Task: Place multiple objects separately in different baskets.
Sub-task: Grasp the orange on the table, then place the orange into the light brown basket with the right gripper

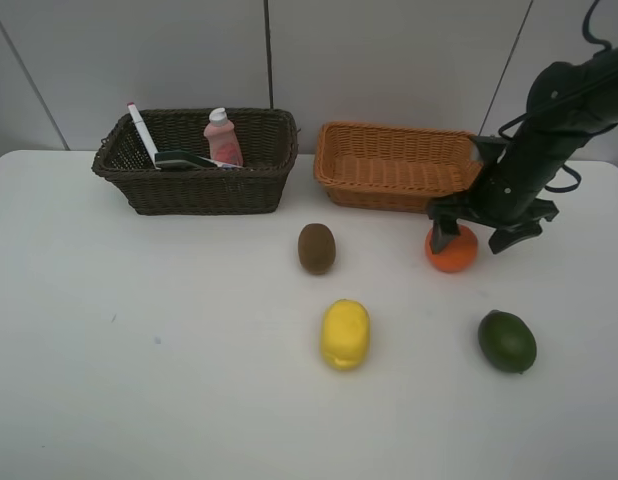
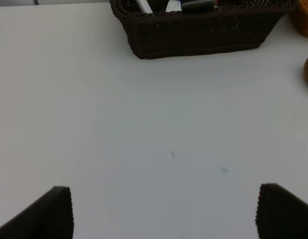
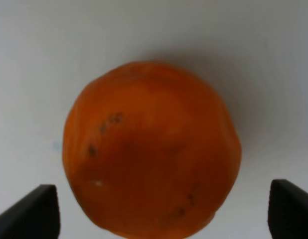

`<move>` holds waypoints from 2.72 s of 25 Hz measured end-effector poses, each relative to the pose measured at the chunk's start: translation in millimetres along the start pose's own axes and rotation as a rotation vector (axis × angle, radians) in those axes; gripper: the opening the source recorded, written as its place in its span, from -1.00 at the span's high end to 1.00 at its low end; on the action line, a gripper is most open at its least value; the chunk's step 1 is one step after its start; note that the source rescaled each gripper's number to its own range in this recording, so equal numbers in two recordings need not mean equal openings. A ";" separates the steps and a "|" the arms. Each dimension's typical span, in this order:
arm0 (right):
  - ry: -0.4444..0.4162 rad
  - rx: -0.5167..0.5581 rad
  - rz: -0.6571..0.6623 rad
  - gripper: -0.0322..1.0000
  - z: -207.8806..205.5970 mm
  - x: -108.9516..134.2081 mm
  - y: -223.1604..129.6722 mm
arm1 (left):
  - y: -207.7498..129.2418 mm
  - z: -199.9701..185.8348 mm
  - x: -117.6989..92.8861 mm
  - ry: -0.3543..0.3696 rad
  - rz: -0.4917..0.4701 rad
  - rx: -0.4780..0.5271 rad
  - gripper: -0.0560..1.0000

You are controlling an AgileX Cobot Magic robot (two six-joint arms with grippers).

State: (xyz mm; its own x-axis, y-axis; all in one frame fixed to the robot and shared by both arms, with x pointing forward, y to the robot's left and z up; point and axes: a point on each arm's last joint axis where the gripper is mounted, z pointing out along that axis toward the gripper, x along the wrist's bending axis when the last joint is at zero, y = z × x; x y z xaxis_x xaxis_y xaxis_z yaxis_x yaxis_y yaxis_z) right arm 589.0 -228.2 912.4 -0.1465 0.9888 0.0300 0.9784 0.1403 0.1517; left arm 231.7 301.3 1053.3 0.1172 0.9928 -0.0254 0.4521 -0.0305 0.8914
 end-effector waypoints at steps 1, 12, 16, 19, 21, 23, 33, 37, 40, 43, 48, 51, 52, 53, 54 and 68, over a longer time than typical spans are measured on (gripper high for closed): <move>-0.001 -0.003 0.000 -0.91 0.0 0.0 0.3 | 0.0 0.0 0.0 0.000 0.000 0.000 -0.92; -0.004 0.019 0.001 -0.91 30.5 -0.9 1.3 | 0.0 0.0 0.0 0.000 0.000 0.000 -0.92; -0.004 -0.009 0.002 -0.91 35.0 -1.0 4.1 | 0.0 0.0 0.0 0.000 0.000 0.000 -0.92; -0.003 -0.044 0.002 -0.91 34.9 -0.9 7.3 | 0.0 0.0 0.0 0.000 0.000 0.000 -0.92; -0.002 -0.069 0.002 -0.91 34.8 -0.8 9.5 | 0.0 0.0 0.0 0.000 0.000 0.000 -0.92; -0.002 -0.080 0.002 -0.91 34.7 -0.8 10.6 | 0.0 0.0 0.0 0.000 0.000 0.000 -0.92; -0.005 -0.090 -0.002 -0.91 43.0 -1.1 13.1 | 0.0 0.0 0.0 0.000 0.000 0.000 -0.92; -0.009 -0.093 -0.009 -0.54 43.0 -1.5 13.6 | 0.0 0.0 0.0 0.000 0.000 0.000 -0.92; -0.011 -0.084 -0.012 0.05 43.0 -1.7 12.8 | 0.0 0.0 0.0 0.000 0.000 0.000 -0.92; -0.012 -0.056 -0.016 0.05 43.2 -1.8 10.3 | 0.0 0.0 0.0 0.000 0.000 0.000 -0.92; -0.011 0.004 -0.013 0.06 31.1 -1.3 9.3 | 0.0 0.0 0.0 0.000 0.000 0.000 -0.92; -0.008 -0.050 -0.015 0.06 0.8 0.1 20.6 | 0.0 0.0 0.0 0.000 0.000 0.000 -0.92; -0.006 -0.096 -0.015 0.06 -14.6 0.8 27.5 | 0.0 0.0 0.0 0.000 0.000 0.000 -0.92; -0.004 -0.144 -0.016 0.06 -30.0 1.5 34.9 | 0.0 0.0 0.0 0.000 0.000 0.000 -0.92; -0.001 -0.182 -0.016 0.06 -41.7 2.1 41.2 | 0.0 0.0 0.0 0.000 0.000 0.000 -0.92; -0.072 -0.358 -0.085 -0.79 -36.5 -0.2 115.6 | 0.0 0.0 0.0 0.000 0.000 0.000 -0.92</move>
State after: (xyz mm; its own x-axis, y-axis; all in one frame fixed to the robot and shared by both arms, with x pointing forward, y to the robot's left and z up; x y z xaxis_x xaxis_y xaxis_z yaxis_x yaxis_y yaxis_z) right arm 696.9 -214.0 965.9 -0.2020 0.9772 -0.0650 0.8483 0.2077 0.4871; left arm 231.7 301.3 1053.3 0.1172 0.9928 -0.0254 0.4521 -0.0305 0.8914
